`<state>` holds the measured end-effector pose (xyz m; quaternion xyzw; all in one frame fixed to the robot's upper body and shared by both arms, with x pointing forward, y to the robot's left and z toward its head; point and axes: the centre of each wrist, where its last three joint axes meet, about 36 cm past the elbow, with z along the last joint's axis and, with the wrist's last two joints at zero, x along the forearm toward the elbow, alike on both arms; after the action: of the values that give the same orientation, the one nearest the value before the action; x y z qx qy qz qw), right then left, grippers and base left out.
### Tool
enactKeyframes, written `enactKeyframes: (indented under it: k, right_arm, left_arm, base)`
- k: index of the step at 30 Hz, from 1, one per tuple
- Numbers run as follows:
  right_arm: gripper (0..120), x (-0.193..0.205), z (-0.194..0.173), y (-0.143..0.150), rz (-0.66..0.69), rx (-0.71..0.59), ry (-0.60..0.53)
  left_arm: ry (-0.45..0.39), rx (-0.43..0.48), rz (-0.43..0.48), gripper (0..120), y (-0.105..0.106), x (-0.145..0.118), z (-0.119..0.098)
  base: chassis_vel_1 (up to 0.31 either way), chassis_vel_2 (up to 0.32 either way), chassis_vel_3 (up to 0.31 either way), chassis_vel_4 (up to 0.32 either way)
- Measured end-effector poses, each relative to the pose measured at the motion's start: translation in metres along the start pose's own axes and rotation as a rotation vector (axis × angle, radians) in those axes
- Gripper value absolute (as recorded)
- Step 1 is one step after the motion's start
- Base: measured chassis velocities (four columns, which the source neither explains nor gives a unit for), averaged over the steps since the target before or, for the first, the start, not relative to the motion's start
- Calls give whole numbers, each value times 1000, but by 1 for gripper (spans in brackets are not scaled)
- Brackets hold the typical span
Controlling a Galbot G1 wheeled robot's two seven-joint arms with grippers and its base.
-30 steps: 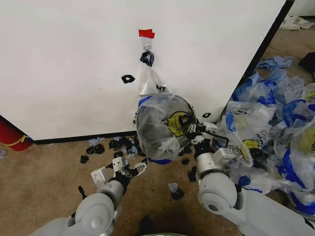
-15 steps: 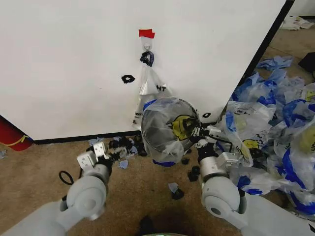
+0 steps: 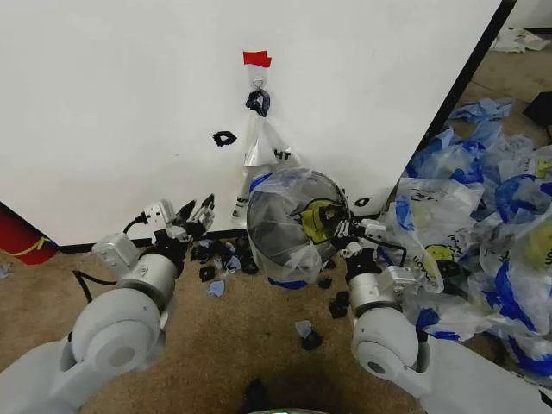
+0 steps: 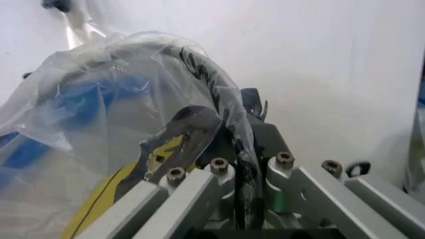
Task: Pick up the garbage bag from the wall and place it over the trash bin.
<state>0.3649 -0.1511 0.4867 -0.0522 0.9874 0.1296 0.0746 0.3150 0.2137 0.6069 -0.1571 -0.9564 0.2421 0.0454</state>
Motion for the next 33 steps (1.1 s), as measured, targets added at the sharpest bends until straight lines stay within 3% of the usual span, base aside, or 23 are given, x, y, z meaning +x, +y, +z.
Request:
enactKeyframes:
  k: [8, 11, 16, 24, 33]
  right_arm:
    - [0, -6, -2, 10, -92, 62, -20]
    - [0, -4, 0, 12, -134, 93, -16]
    - [0, 0, 8, 16, -239, 177, -6]
    - [0, 1, 4, 20, -318, 238, -11]
    - [0, 6, -2, 28, -390, 244, -18]
  left_arm:
    - [156, 139, 179, 1, -10, 3, 8]
    - [193, 169, 203, 0, -11, 3, 11]
    - [281, 264, 161, 0, -12, 3, 16]
    - [314, 304, 140, 0, -12, 1, 25]
    - [316, 305, 76, 0, 2, -11, 33]
  base:
    - [0, 0, 0, 0]
    - [0, 0, 0, 0]
    - [0, 0, 0, 0]
    - [0, 0, 0, 0]
    - [0, 0, 0, 0]
